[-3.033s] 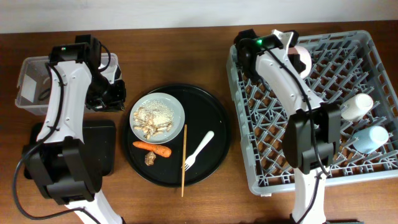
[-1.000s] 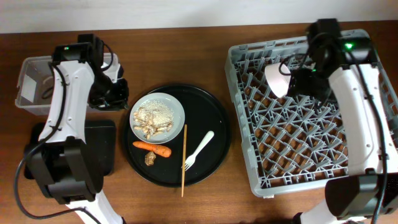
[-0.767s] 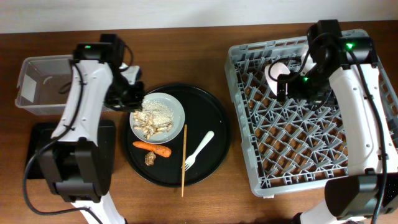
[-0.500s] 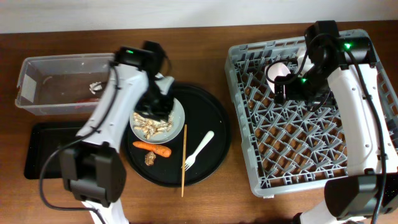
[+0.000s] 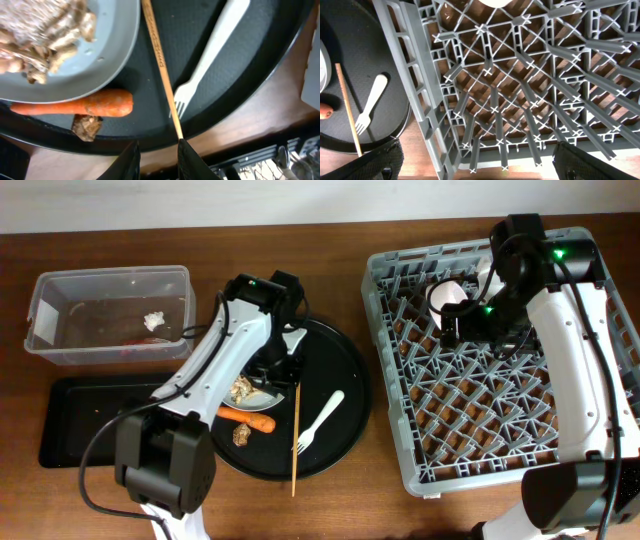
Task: Sort waste into correct bins and load items into the dishwasher rack
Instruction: 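Reach the left gripper to the white rice plate and grasp its rim, then lift the rice plate with the left gripper and carry it left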
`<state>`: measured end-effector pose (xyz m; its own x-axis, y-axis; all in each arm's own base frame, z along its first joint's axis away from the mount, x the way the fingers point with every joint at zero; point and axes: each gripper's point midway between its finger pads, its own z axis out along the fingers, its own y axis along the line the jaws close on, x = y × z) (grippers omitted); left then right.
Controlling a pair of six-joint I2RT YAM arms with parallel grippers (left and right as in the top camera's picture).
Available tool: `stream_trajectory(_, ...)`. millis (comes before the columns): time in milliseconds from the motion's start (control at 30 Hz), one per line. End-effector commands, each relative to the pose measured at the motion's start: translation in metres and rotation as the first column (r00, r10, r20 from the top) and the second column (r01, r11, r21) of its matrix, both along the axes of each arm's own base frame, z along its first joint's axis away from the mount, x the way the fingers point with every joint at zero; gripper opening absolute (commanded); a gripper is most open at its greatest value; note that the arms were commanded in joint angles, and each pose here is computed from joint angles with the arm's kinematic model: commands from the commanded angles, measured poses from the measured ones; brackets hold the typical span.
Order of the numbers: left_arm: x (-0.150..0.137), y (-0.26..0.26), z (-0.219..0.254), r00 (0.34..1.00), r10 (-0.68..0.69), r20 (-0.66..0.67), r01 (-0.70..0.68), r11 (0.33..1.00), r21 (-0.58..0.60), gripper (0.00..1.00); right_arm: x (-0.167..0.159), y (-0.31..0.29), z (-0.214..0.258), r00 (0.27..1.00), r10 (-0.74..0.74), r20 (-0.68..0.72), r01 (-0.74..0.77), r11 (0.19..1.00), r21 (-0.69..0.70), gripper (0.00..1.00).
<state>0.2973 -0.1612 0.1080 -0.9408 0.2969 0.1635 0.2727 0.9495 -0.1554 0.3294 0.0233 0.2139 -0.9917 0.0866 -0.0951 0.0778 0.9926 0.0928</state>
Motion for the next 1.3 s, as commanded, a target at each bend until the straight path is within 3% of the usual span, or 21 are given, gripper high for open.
stream_trajectory(0,0.016,0.018,0.001,0.997,0.069,0.043,-0.069,0.998,0.007,0.27,0.0,0.005,-0.002,1.0,0.013,-0.007,-0.013,1.0,0.018,0.99)
stream_trajectory(300,0.045,0.006,0.0,0.985,0.074,0.156,-0.067,0.997,-0.05,0.31,0.001,0.005,-0.003,1.0,0.013,-0.009,-0.013,1.0,0.018,0.99)
stream_trajectory(533,0.067,-0.028,-0.019,0.944,0.255,0.21,-0.241,0.966,-0.089,0.35,0.001,0.005,-0.003,1.0,0.013,-0.009,-0.013,1.0,0.018,0.99)
stream_trajectory(833,0.089,-0.03,-0.053,0.885,0.364,0.292,-0.378,0.926,-0.009,0.35,0.001,0.005,-0.003,1.0,0.013,-0.009,-0.013,1.0,0.018,0.99)
stream_trajectory(1267,0.093,-0.028,-0.101,0.891,0.372,0.261,-0.398,0.916,0.056,0.35,0.001,0.005,-0.002,1.0,0.013,-0.006,-0.013,1.0,0.019,0.99)
